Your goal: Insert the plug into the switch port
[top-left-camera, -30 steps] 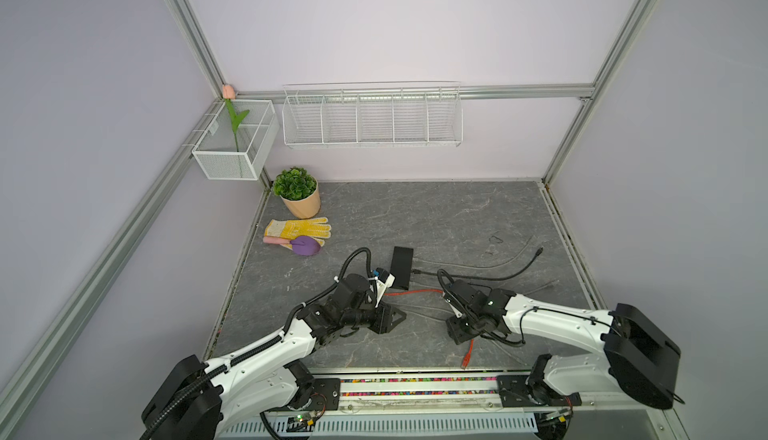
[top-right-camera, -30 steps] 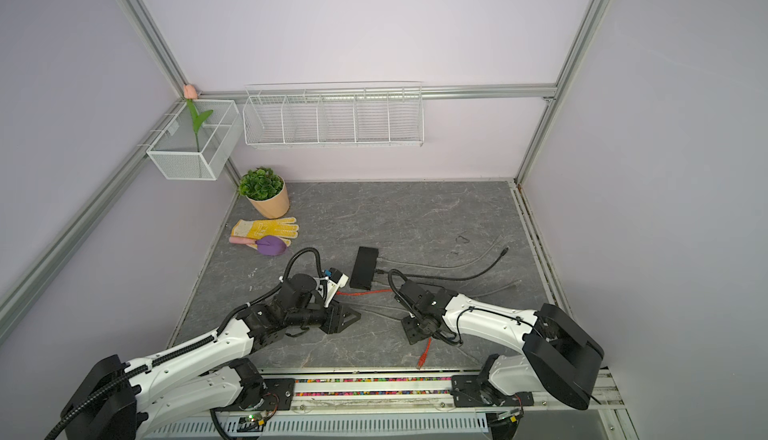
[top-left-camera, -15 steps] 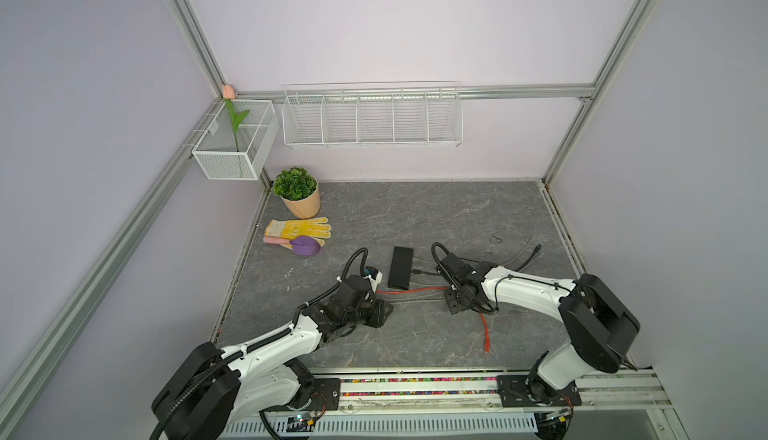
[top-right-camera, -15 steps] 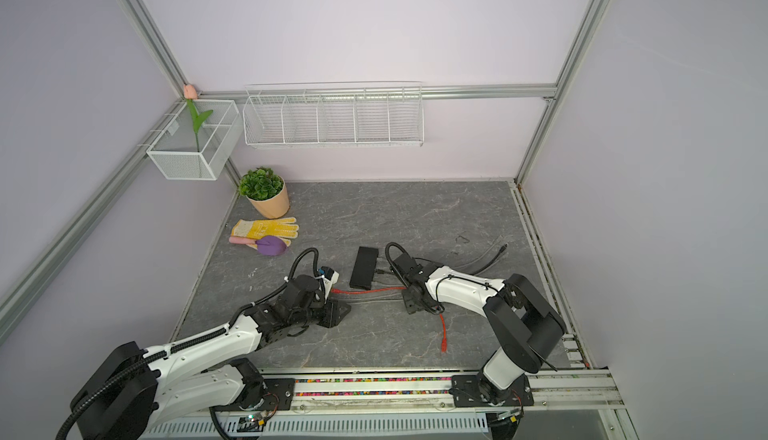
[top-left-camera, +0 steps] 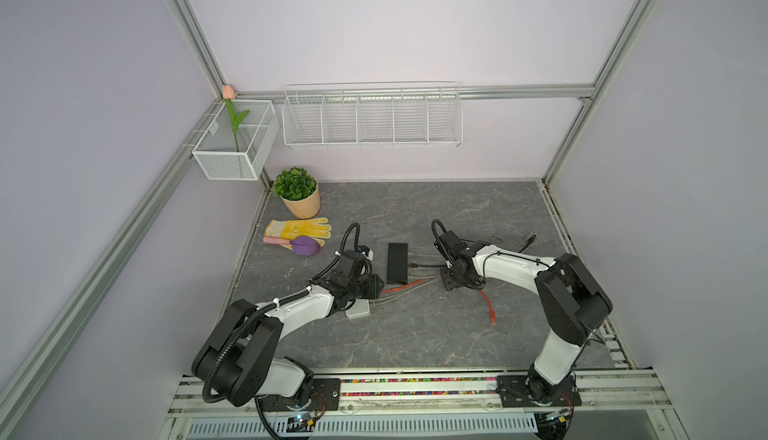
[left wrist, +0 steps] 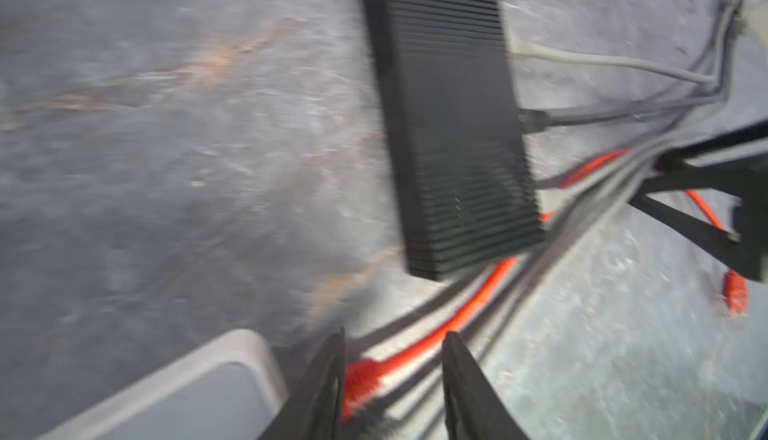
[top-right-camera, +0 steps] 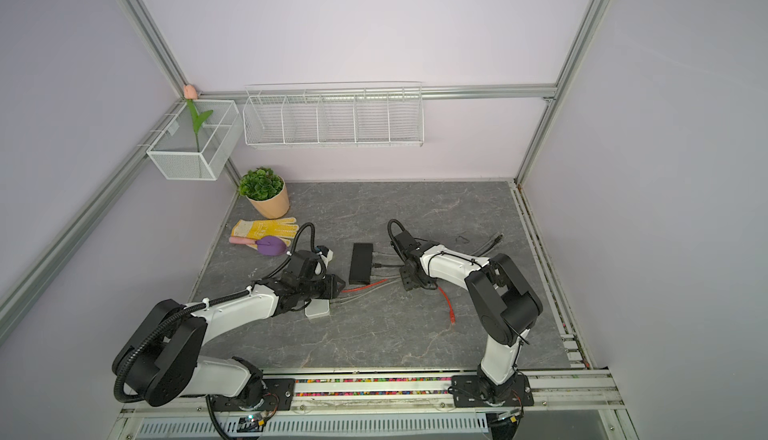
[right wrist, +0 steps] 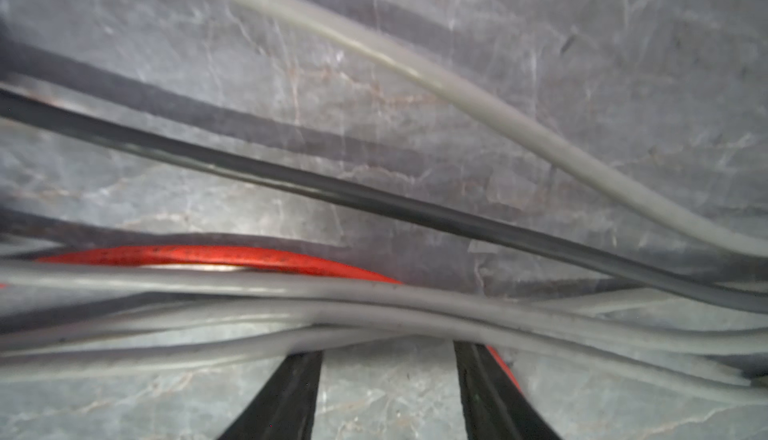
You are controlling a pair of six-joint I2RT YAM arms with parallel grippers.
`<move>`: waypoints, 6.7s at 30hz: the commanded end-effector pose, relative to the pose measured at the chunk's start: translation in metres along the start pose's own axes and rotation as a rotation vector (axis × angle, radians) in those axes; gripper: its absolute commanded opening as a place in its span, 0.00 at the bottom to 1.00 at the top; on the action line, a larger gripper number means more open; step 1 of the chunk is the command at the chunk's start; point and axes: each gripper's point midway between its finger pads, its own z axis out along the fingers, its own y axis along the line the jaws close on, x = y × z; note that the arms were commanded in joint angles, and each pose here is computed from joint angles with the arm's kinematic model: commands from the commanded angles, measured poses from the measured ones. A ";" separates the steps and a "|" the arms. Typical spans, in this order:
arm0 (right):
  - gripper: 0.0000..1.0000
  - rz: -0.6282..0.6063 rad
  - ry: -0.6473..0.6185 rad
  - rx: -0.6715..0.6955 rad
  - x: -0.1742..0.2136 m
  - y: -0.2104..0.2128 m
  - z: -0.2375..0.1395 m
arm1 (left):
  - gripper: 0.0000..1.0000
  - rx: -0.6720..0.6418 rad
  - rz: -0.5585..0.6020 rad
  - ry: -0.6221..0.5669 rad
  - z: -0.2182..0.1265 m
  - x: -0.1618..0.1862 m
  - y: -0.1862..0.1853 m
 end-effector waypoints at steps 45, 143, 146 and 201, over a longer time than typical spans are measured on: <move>0.63 0.108 -0.926 0.171 0.002 -0.120 -0.273 | 0.44 -0.276 0.082 -0.786 -0.243 -0.133 -0.003; 0.88 0.210 -0.885 0.516 0.021 -0.174 -0.106 | 0.99 -1.005 -0.004 -0.823 -0.186 -0.072 0.153; 0.89 0.201 -0.893 0.521 0.013 -0.174 -0.105 | 0.99 -0.990 -0.011 -0.823 -0.184 -0.074 0.156; 0.88 0.199 -1.137 0.418 -0.013 -0.187 -0.085 | 0.99 -0.899 0.108 -1.029 -0.154 -0.100 0.163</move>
